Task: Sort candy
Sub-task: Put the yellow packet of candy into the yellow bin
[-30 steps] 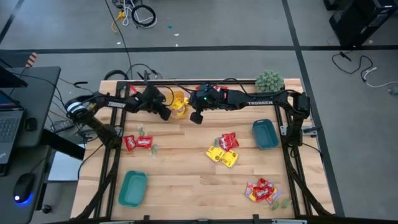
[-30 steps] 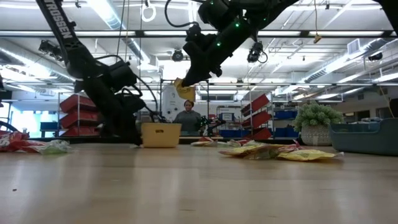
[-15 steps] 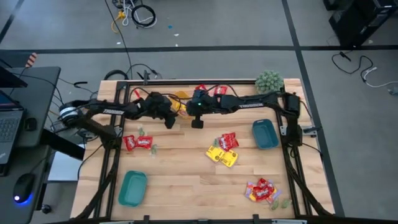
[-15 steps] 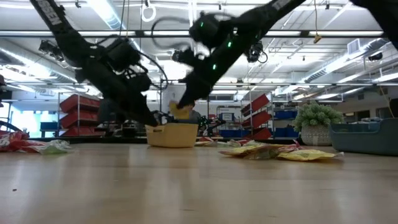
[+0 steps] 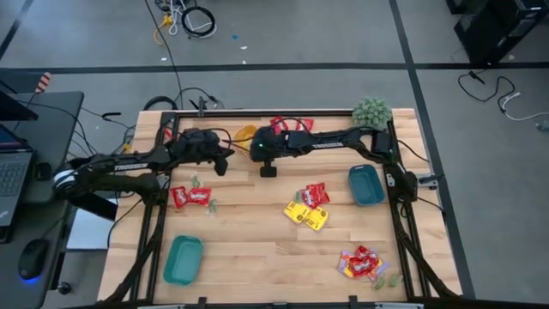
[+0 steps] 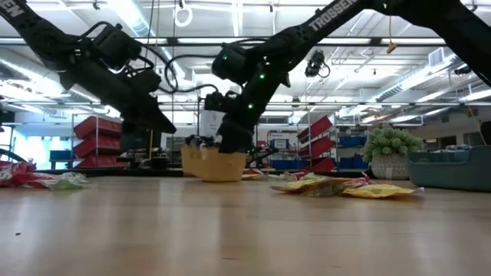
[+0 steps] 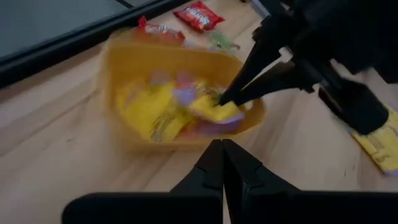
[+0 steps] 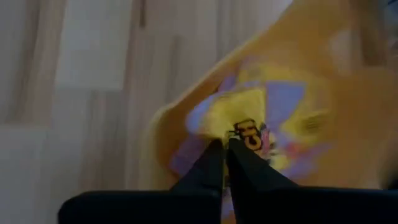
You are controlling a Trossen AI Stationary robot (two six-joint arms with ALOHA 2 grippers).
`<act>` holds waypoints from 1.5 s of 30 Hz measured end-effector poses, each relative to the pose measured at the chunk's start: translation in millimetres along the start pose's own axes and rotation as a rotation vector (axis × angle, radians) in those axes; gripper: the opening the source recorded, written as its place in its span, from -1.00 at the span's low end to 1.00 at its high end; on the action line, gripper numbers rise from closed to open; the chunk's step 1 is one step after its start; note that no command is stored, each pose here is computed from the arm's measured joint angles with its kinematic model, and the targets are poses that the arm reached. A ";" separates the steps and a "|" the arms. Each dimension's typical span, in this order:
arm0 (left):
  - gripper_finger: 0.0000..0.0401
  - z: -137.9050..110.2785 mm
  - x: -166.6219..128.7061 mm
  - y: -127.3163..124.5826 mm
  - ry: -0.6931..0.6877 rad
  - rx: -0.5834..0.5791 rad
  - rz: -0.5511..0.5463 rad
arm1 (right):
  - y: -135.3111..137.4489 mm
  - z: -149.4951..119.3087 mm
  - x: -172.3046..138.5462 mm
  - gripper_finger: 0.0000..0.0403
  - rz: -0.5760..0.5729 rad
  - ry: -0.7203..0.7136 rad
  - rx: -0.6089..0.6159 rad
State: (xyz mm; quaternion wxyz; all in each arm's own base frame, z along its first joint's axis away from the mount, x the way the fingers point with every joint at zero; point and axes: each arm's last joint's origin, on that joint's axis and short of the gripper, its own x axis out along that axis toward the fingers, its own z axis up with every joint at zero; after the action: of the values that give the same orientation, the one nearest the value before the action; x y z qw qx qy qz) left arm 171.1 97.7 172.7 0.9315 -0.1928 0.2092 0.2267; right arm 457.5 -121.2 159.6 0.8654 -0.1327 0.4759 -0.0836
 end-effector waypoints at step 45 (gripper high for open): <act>-1.00 2.5 -0.1 -7.3 -0.057 0.076 -0.109 | -95.8 -101.8 -42.8 -0.35 0.095 -0.014 0.325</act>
State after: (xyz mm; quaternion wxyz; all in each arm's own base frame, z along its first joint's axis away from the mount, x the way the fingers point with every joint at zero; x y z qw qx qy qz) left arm 175.4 92.8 176.7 0.9548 -0.1619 0.1800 0.1728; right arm 346.7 -215.9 171.4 0.8818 0.0313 0.4557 -0.1175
